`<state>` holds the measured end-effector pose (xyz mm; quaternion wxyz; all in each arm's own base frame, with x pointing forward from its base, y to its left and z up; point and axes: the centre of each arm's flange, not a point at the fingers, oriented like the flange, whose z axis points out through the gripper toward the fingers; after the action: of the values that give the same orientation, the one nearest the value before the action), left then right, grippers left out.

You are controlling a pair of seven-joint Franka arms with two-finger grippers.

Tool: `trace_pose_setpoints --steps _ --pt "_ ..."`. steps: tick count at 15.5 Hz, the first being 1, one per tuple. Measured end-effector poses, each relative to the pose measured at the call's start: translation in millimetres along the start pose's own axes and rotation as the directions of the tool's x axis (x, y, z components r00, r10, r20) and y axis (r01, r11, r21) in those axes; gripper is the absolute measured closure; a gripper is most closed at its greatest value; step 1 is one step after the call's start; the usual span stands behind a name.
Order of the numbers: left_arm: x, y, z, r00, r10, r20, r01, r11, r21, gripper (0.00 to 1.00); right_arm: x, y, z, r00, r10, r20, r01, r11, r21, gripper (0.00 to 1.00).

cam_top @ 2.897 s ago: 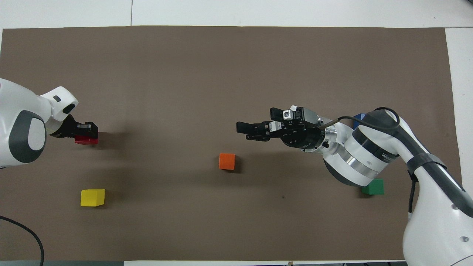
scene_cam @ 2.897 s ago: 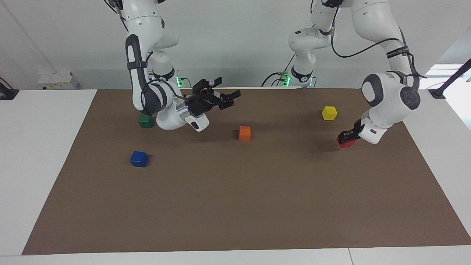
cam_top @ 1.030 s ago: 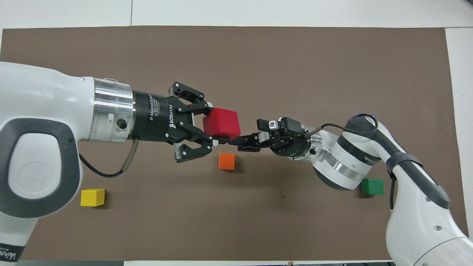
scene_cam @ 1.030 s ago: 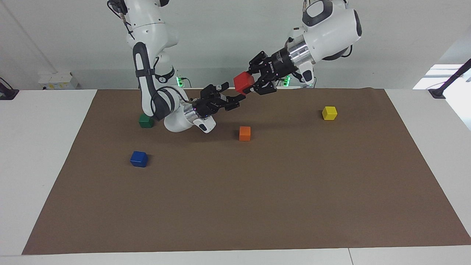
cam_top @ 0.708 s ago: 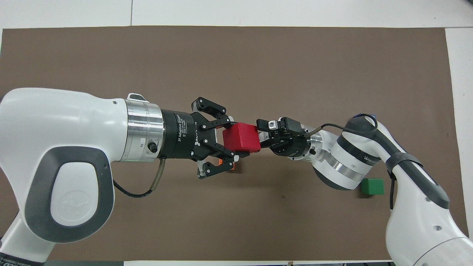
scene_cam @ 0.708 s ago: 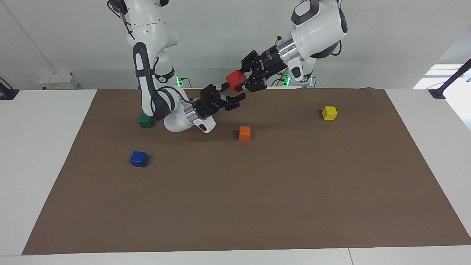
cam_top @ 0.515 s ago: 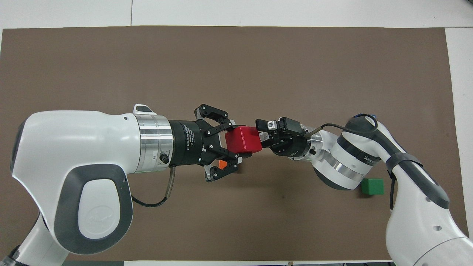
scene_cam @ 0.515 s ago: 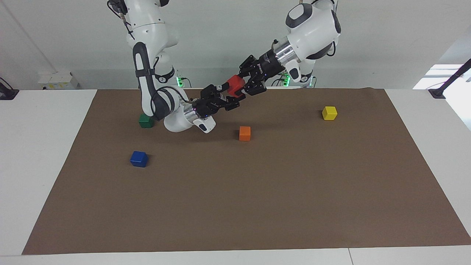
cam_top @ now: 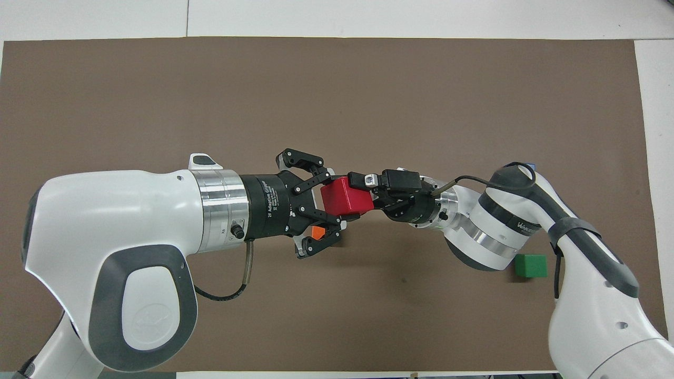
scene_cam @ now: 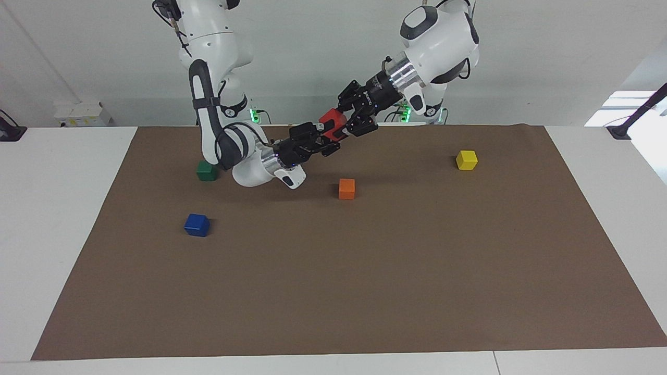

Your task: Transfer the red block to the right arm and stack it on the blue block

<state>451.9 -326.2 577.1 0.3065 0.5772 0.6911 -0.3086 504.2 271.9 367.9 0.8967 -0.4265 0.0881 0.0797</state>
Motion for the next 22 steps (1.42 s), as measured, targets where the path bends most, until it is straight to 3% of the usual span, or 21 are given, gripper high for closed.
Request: trace_pose_setpoints --steps 2,3,7,11,14,16,18,20,22 --pt "0 1 0 1.0 -0.001 0.0 0.001 1.0 -0.001 0.46 0 0 1 1.0 0.0 -0.002 0.0 1.0 -0.003 0.44" --pt "1 1 -1 1.0 -0.003 0.001 0.003 1.0 -0.002 0.4 2 1 0 1.0 -0.001 -0.012 0.001 1.0 -0.012 0.44" --pt "12 11 -13 1.0 -0.028 -0.009 0.028 0.999 0.022 0.0 5 1 -4 0.999 0.0 -0.039 -0.001 0.999 -0.033 0.44" --pt "56 44 -78 0.999 0.043 -0.023 -0.041 0.996 0.075 0.0 12 -13 1 0.997 0.044 -0.058 -0.05 0.994 -0.099 0.44" --pt "98 64 -125 0.98 0.182 -0.078 -0.175 0.98 0.09 0.0 14 -51 6 0.992 0.086 -0.095 -0.107 0.964 -0.243 0.44" --pt "121 73 -143 0.939 0.3 -0.17 -0.284 0.952 0.111 0.0 10 -100 9 0.985 0.103 -0.135 -0.149 0.91 -0.387 0.44" --pt "133 74 -147 0.858 0.433 -0.276 -0.398 0.9 0.175 0.0 1 -154 13 0.978 0.112 -0.173 -0.183 0.859 -0.478 0.44" --pt "141 76 -152 0.77 0.547 -0.328 -0.492 0.837 0.241 0.0 -8 -195 10 0.972 0.11 -0.209 -0.212 0.797 -0.566 0.44" --pt "159 85 -172 0.681 0.64 -0.355 -0.57 0.768 0.292 0.0 -15 -222 5 0.966 0.089 -0.244 -0.234 0.7 -0.674 0.44"
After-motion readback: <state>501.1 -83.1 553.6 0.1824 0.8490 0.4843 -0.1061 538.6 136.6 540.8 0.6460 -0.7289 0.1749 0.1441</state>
